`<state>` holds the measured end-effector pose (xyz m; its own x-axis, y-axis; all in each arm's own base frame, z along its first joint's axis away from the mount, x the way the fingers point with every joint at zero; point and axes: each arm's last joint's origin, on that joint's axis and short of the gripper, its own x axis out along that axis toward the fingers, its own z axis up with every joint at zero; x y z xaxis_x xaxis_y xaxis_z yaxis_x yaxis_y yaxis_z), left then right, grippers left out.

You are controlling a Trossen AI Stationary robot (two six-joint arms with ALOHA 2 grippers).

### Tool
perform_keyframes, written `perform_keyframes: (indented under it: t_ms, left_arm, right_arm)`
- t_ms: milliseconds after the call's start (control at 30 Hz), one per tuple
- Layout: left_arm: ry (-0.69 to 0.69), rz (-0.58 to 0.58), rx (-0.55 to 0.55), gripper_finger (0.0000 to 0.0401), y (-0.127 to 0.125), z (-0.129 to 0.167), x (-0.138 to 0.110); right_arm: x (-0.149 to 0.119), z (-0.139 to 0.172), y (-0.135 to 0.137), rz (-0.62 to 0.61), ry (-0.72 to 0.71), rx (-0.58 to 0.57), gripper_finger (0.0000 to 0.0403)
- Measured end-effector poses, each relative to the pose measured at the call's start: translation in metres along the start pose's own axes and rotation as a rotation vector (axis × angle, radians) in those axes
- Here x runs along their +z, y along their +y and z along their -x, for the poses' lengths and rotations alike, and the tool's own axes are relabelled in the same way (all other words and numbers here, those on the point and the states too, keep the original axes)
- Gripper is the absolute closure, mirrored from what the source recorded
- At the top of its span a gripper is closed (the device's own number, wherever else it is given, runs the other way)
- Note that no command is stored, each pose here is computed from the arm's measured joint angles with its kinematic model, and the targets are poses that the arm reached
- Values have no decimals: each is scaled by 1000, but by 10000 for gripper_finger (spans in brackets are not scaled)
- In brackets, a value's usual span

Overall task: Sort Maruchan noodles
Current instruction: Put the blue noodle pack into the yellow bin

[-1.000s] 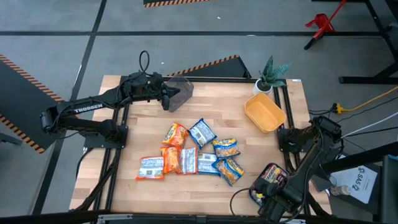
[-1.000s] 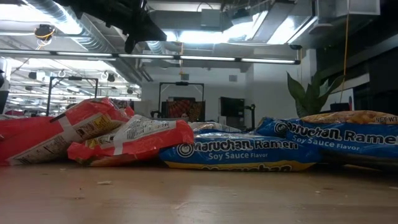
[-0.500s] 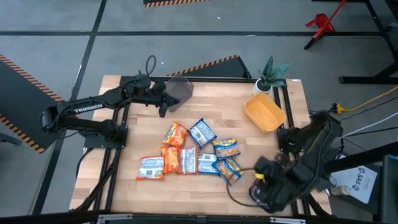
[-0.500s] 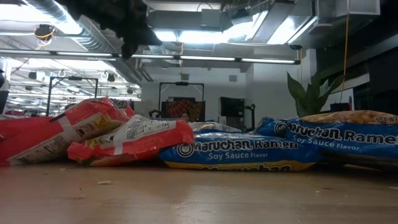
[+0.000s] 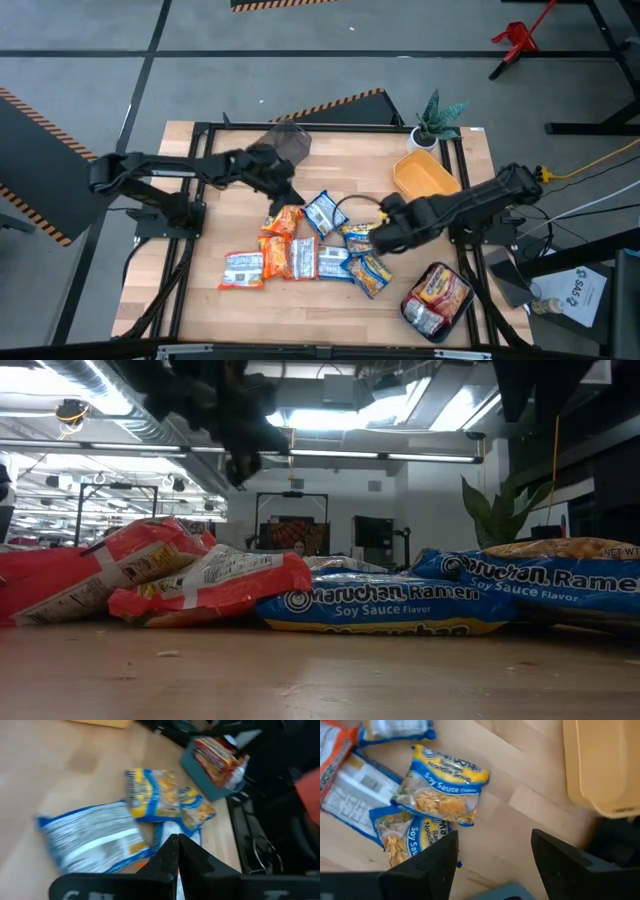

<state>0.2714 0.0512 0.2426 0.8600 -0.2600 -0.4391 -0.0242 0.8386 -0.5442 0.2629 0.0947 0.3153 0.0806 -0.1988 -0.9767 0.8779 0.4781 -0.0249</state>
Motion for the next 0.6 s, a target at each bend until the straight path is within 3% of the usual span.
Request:
perform_keyframes:
  t_ms: [167,300,467,600]
  left_arm:
    - [2,-72,-132,396,-4,-37,-7]
    - [-31,-154,-204,368,-7,-57,-8]
    - [-36,-271,-229,321,-10,-81,4]
    - [-34,-246,-166,301,-5,-100,19]
  right_arm:
    - [3,6,-41,-200,-59,145,169]
    - [-3,2,-79,-329,-81,212,168]
    - [-11,-27,-90,-378,-108,321,168]
    - [-17,-57,-86,-412,-93,354,168]
